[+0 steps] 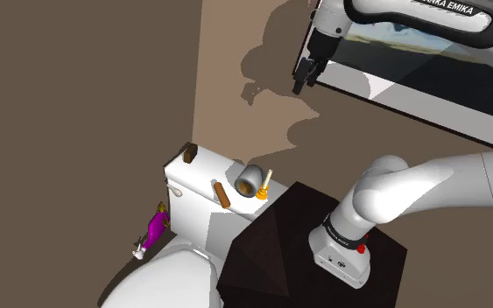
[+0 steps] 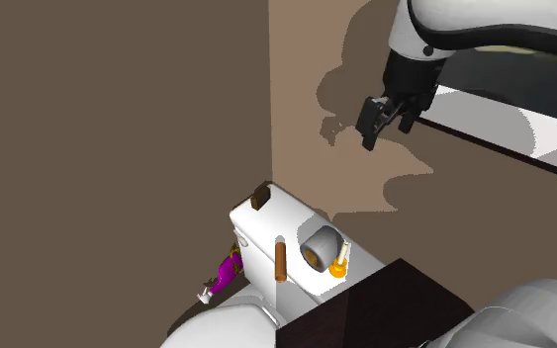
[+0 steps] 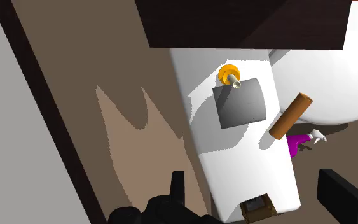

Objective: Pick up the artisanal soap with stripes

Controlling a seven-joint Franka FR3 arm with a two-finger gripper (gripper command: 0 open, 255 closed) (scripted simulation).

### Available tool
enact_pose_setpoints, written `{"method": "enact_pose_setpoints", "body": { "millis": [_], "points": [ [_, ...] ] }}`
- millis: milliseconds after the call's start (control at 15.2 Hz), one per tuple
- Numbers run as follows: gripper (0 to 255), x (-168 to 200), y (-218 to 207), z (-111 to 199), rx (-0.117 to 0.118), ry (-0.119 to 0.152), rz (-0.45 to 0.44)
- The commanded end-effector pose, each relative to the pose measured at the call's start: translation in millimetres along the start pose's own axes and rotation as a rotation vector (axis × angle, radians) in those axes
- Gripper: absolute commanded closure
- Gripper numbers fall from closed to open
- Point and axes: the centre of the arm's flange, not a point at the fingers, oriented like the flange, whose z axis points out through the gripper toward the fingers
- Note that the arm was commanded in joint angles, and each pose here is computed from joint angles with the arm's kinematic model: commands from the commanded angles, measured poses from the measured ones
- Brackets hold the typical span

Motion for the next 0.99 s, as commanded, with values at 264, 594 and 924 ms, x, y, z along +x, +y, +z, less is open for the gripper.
{"method": "enact_pose_setpoints", "body": {
  "millis": [264,594,924],
  "points": [
    [0,24.8,-28.8,37.8,-0.001,-0.012,0.108],
    [0,59.4,-60.8,85.5,-0.001,-0.027,0.243],
    [0,97.2,-87.9,133.8,-0.002,-0.042,0.378]
  ]
}}
